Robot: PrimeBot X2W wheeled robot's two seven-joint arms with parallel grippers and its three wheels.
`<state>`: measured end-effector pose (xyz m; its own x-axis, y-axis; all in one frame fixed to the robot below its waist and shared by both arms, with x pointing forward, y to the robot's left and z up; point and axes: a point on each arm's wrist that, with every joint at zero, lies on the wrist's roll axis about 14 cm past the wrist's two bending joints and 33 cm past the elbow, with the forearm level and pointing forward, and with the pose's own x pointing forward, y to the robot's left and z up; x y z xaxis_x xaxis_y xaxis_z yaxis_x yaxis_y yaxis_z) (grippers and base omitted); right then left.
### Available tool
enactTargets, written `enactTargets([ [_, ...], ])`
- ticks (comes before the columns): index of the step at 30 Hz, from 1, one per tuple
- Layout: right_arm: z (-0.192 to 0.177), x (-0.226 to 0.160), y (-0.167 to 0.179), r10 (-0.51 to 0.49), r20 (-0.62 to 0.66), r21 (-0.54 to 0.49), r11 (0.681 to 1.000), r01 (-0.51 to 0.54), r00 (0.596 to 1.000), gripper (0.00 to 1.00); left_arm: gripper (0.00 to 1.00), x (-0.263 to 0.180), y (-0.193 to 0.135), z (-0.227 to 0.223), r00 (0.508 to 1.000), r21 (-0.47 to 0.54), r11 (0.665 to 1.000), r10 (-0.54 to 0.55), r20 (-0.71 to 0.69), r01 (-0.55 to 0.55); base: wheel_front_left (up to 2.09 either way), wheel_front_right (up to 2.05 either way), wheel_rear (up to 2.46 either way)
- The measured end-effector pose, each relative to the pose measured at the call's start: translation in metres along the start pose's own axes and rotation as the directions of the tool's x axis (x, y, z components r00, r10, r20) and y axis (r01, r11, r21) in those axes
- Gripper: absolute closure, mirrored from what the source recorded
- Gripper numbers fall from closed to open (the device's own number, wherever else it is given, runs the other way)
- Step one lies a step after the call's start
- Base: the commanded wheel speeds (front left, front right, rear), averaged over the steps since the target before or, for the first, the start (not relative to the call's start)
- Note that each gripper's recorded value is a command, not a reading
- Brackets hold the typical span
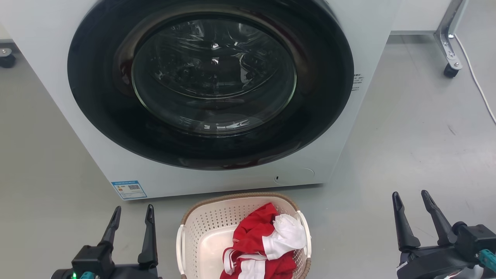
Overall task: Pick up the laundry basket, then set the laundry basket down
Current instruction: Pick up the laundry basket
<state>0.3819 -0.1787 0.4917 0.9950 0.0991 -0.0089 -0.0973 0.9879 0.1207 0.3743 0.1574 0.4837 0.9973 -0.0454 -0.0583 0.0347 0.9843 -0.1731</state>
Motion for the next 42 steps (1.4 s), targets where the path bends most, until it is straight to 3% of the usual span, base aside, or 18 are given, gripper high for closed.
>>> enactTargets([
  [14, -0.011, 0.01, 0.005, 0.019, -0.045, 0.016, 1.0, -0.019, 0.999, 0.0, 0.0, 0.006, -0.005, -0.01, 0.999, -0.002, 1.0, -0.01, -0.043, 0.01, 0.0, 0.0, 0.0],
  [23, -0.029, 0.036, 0.006, 0.039, -0.103, 0.026, 0.999, -0.037, 0.994, 0.0, 0.0, 0.034, -0.015, -0.026, 0.995, -0.022, 0.999, -0.026, -0.101, 0.024, 0.0, 0.0, 0.0],
  [29, -0.054, 0.053, 0.005, 0.052, -0.175, 0.04, 0.998, -0.046, 0.983, 0.0, 0.0, 0.053, -0.016, -0.056, 0.981, -0.026, 0.999, -0.029, -0.189, 0.025, 0.0, 0.0, 0.0],
  [42, -0.121, 0.096, 0.012, 0.1, -0.326, 0.075, 0.994, -0.08, 0.94, 0.0, 0.0, 0.095, -0.013, -0.141, 0.9, -0.039, 0.999, -0.043, -0.434, 0.029, 0.0, 0.0, 0.0],
])
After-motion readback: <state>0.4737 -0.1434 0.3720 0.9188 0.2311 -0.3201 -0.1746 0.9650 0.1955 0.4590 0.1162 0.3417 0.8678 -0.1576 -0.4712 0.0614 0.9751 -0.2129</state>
